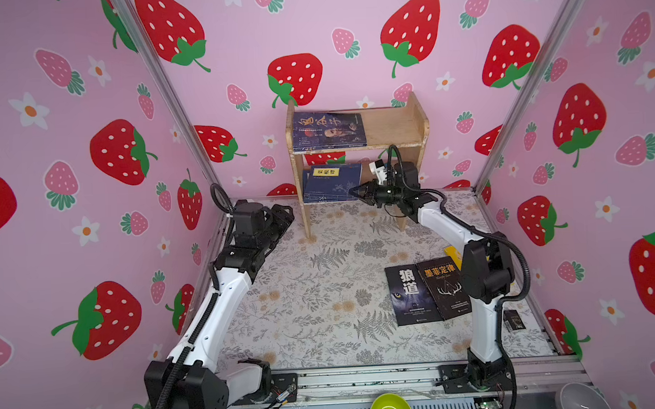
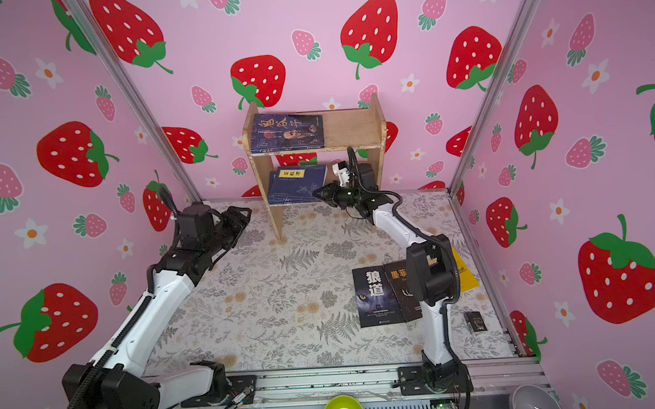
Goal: Stacking books/files
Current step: Place the book on the bookshelf.
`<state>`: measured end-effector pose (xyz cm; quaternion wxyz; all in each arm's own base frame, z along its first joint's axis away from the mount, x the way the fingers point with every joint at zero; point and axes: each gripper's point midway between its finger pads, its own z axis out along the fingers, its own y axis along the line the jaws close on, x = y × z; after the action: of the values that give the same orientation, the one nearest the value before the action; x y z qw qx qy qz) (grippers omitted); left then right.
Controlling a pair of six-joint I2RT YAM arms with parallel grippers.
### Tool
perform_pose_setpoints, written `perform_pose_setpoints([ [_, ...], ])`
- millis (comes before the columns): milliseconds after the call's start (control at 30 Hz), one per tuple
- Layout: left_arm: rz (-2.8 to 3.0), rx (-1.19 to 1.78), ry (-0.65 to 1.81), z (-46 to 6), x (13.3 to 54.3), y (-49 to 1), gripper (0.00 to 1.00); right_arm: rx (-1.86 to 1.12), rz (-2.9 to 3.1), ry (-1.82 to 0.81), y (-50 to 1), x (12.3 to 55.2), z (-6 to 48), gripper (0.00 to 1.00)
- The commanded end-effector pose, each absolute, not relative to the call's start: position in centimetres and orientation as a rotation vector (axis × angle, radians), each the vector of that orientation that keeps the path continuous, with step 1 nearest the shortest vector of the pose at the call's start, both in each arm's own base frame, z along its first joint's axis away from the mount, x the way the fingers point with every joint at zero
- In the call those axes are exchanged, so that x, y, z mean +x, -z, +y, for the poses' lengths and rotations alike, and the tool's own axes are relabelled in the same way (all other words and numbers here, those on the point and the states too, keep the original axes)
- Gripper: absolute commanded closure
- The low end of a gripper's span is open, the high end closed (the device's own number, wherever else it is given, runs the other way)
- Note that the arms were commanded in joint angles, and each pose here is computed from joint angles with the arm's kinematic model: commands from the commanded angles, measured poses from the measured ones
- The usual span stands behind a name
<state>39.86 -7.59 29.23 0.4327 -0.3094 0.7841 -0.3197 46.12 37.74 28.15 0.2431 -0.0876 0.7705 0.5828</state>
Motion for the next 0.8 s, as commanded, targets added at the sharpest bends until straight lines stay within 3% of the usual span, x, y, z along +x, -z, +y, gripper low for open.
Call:
perform_pose_setpoints([
  [0, 1.947, -0.745, 0.814, -7.7, 40.2, -30.2, 0.25, -0.272, 2.097, -1.589, -28.6, 46.5, 37.3, 0.91],
  [100, 1.953, -0.750, 0.811, -7.7, 40.5, -29.9, 0.25, -0.266, 2.100, -1.599, -28.5, 46.8, 37.5, 0.84],
  [167, 1.958, -0.755, 0.808, -7.7, 40.7, -29.6, 0.25, -0.250, 2.098, -1.597, -28.4, 47.1, 37.5, 0.66],
  [233, 1.975, -0.741, 0.836, -8.1, 40.6, -29.5, 0.26, -0.230, 2.100, -1.587, -28.3, 47.4, 37.4, 0.54],
  [533, 2.007, -0.763, 0.854, -8.4, 40.9, -28.2, 0.26, -0.110, 2.068, -1.518, -29.1, 47.8, 36.1, 0.38],
  [767, 2.026, -0.746, 0.858, -8.7, 41.5, -27.7, 0.26, -0.037, 2.019, -1.409, -30.1, 46.7, 34.3, 0.33],
])
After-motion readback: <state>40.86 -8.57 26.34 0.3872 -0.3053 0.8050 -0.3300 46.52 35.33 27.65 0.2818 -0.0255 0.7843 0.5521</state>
